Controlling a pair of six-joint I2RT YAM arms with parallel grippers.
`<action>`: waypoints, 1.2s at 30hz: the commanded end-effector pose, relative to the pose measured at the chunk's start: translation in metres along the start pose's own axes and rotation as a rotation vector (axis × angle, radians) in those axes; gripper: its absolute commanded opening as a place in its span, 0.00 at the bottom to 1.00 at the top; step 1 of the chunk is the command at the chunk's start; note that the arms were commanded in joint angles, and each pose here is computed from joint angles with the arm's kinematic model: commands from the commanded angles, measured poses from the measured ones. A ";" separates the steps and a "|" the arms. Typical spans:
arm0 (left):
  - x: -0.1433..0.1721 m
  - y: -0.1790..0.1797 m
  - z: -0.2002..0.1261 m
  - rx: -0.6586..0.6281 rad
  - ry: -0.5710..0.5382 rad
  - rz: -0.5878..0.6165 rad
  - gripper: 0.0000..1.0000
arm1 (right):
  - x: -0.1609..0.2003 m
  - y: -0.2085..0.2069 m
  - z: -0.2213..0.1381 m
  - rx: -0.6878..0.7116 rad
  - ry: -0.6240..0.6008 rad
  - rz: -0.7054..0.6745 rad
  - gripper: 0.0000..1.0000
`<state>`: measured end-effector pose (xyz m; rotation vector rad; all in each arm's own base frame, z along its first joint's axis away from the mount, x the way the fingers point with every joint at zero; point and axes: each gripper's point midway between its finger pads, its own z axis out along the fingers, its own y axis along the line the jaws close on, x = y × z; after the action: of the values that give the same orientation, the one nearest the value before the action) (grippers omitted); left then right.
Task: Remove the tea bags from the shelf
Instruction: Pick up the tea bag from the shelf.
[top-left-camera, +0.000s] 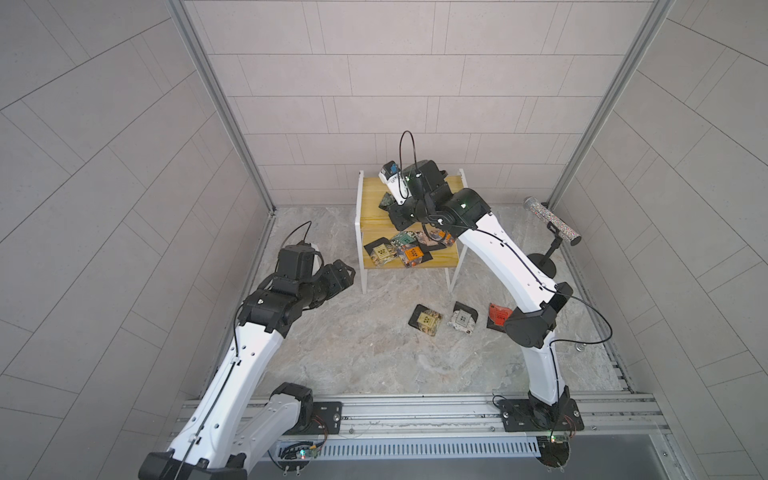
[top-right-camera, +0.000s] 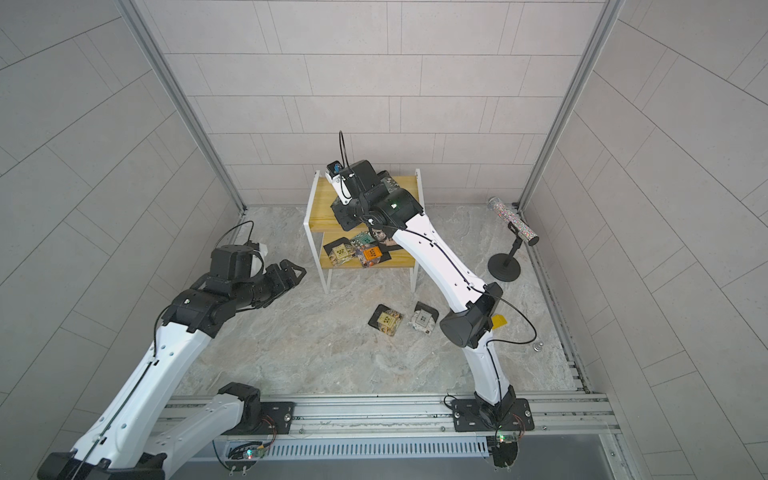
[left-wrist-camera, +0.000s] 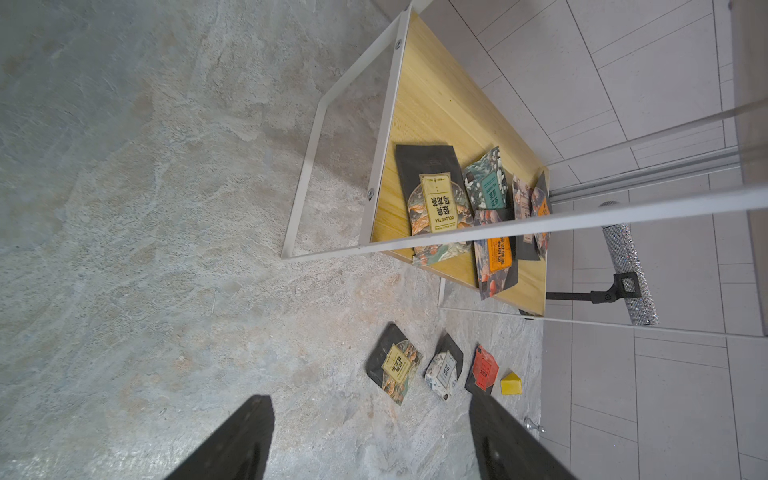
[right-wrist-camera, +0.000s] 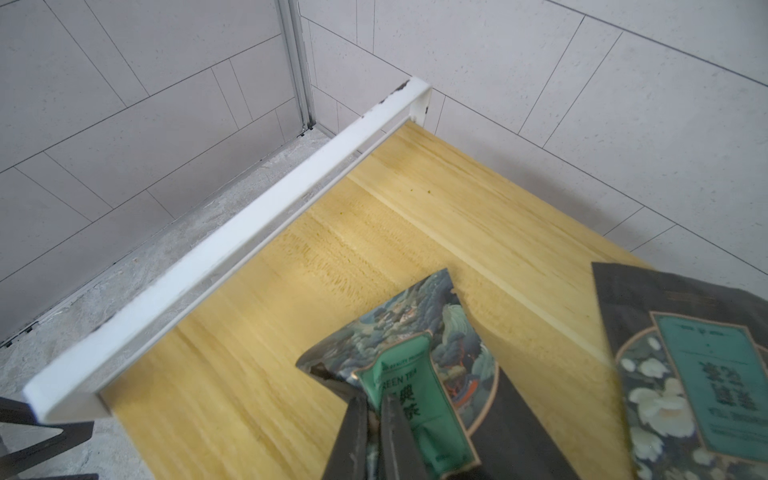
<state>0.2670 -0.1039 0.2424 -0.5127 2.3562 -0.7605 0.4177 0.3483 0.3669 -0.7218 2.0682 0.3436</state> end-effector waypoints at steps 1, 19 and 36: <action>-0.002 -0.001 0.001 0.007 -0.008 -0.003 0.82 | 0.015 0.000 -0.020 0.010 0.064 -0.025 0.08; -0.005 -0.004 0.002 0.014 -0.007 -0.002 0.82 | 0.025 0.021 -0.106 -0.011 -0.025 -0.100 0.08; 0.010 0.023 0.006 -0.055 -0.005 -0.013 0.82 | 0.159 0.095 -0.103 -0.226 -0.051 -0.184 0.10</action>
<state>0.2631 -0.1004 0.2250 -0.5401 2.3841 -0.7331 0.2243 0.3036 0.2874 -1.0581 1.9874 0.4133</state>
